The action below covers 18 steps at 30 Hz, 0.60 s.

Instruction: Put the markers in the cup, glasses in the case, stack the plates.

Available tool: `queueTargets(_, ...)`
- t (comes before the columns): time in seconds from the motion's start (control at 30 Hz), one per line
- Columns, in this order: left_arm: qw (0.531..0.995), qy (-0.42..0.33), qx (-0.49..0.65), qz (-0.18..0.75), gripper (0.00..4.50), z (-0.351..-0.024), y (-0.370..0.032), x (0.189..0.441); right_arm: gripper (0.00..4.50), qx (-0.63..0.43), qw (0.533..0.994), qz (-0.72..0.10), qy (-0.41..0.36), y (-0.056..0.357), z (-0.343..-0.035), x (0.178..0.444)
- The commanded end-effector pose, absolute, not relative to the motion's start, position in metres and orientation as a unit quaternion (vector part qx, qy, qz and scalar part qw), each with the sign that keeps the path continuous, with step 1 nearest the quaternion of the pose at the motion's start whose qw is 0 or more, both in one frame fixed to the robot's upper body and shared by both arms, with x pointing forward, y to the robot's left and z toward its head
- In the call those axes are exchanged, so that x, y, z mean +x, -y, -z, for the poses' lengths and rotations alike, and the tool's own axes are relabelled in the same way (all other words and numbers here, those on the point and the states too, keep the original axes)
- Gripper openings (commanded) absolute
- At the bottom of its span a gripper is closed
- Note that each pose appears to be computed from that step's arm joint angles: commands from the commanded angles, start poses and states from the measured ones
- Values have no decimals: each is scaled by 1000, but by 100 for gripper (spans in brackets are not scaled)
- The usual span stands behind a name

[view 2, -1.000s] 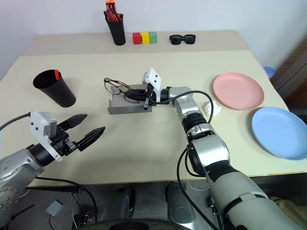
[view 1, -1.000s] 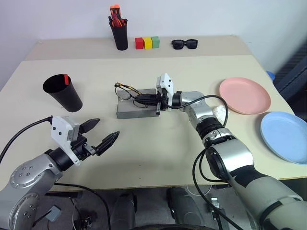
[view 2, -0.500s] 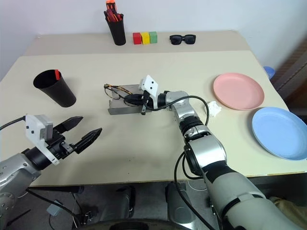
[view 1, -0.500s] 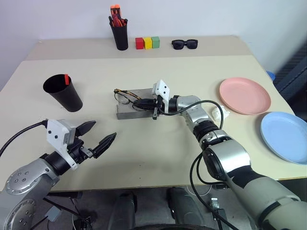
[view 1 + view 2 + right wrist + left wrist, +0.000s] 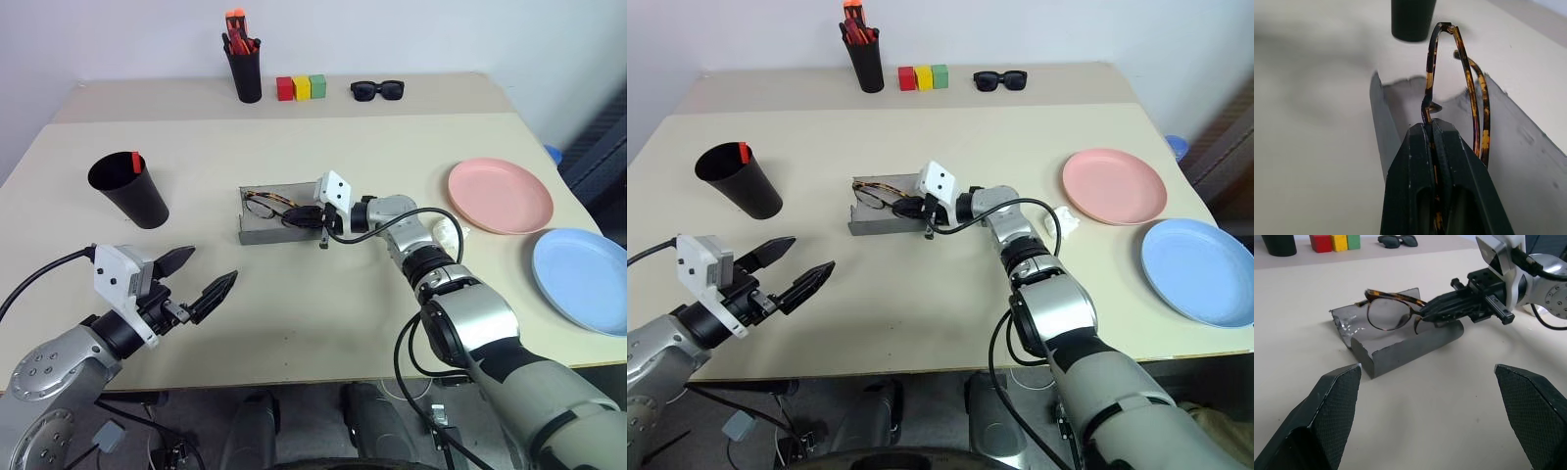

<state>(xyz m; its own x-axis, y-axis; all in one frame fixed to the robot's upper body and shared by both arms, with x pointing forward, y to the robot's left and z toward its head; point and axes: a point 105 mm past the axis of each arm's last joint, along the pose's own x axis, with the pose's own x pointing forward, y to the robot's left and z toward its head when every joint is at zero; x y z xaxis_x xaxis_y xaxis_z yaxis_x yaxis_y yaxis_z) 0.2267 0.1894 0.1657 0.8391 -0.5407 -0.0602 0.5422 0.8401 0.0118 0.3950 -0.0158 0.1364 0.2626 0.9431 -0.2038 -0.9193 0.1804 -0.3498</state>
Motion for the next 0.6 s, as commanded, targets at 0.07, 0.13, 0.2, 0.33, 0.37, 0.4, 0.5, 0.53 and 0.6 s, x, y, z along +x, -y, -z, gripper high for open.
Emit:
queueTargets(0.07, 957, -5, 29, 287, 450, -175, -185, 225, 5, -226, 760, -608, 44, 18, -150, 398)
queueTargets(0.13, 957, -5, 29, 288, 450, -175, -185, 225, 5, -233, 756, -610, 40, 20, -150, 398)
queueTargets(0.2, 957, -6, 29, 288, 450, -175, -185, 225, 5, -236, 751, -616, 36, 23, -151, 397)
queueTargets(0.33, 958, -6, 29, 287, 450, -175, -186, 226, 5, -235, 739, -630, 32, 23, -151, 394)
queueTargets(0.37, 958, -5, 29, 286, 450, -174, -186, 226, 5, -234, 737, -633, 31, 23, -151, 393)
queueTargets(0.4, 958, -5, 30, 285, 450, -175, -186, 227, 5, -233, 734, -637, 30, 22, -151, 392)
queueTargets(0.5, 959, -3, 30, 280, 450, -175, -187, 227, 5, -233, 724, -648, 26, 20, -149, 389)
queueTargets(0.53, 960, -3, 30, 279, 450, -175, -187, 227, 5, -232, 722, -651, 24, 20, -149, 388)
queueTargets(0.6, 961, -2, 31, 275, 450, -174, -188, 227, 5, -234, 717, -656, 21, 19, -148, 387)
